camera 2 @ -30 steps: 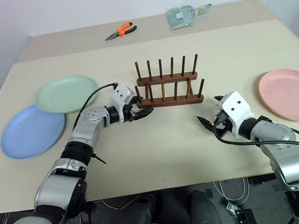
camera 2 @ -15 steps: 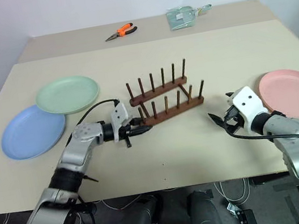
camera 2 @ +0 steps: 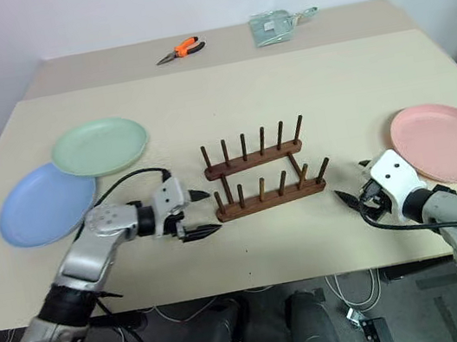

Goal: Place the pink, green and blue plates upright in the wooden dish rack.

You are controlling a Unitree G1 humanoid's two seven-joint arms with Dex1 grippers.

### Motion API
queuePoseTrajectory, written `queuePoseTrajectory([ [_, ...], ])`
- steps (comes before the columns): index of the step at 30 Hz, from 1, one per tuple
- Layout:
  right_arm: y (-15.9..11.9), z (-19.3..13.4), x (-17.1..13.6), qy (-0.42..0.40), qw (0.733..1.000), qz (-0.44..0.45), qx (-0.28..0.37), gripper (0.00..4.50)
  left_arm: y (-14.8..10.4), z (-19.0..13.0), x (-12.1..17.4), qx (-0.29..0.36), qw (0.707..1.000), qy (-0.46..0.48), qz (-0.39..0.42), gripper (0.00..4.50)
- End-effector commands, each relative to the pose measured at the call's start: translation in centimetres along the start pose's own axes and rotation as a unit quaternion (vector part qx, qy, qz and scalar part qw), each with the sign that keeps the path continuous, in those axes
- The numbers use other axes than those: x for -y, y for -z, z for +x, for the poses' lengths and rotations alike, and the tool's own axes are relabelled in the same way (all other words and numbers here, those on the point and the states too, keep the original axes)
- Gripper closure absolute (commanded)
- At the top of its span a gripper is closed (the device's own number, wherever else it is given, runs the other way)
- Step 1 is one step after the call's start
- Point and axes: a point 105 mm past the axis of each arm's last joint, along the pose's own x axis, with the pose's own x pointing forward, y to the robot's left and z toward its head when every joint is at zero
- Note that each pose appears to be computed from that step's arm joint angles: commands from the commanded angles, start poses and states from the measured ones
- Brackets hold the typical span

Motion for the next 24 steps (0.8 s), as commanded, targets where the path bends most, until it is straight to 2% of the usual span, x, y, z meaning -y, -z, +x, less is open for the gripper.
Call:
queuePoseTrajectory([
  [1,-0.9,-0.5,-0.3,-0.024,0.999,-0.017,0.014,2.36,1.0,-1.1,2.1,-0.005,0.998,0.025,-0.055,1.16],
  [5,-1.0,0.0,-2.3,-0.079,0.997,-0.002,0.018,4.39,-0.9,0.6,4.2,0.026,0.996,0.051,-0.069,3.02],
  [6,-1.0,0.2,-2.7,-0.091,0.996,0.002,0.017,4.5,-1.2,1.2,4.5,0.028,0.996,0.051,-0.069,3.51],
  [9,-0.9,0.7,-4.1,-0.12,0.993,0.003,0.014,4.5,-2.2,2.9,5.4,0.049,0.992,0.066,-0.094,3.51],
  [12,-1.2,1.9,-4.8,-0.118,0.993,-0.005,0.018,4.5,-1.8,4.6,4.3,0.036,0.996,0.021,-0.079,3.51],
  [18,-2.6,4.6,-4.1,-0.063,0.997,-0.024,0.044,4.5,0.1,5.1,-0.8,0.002,0.988,-0.132,-0.079,3.51],
  [24,-4.7,7.6,-2.0,0.01,0.997,-0.018,0.071,4.5,0.3,5.4,-2.8,0.01,0.981,-0.172,-0.085,3.51],
])
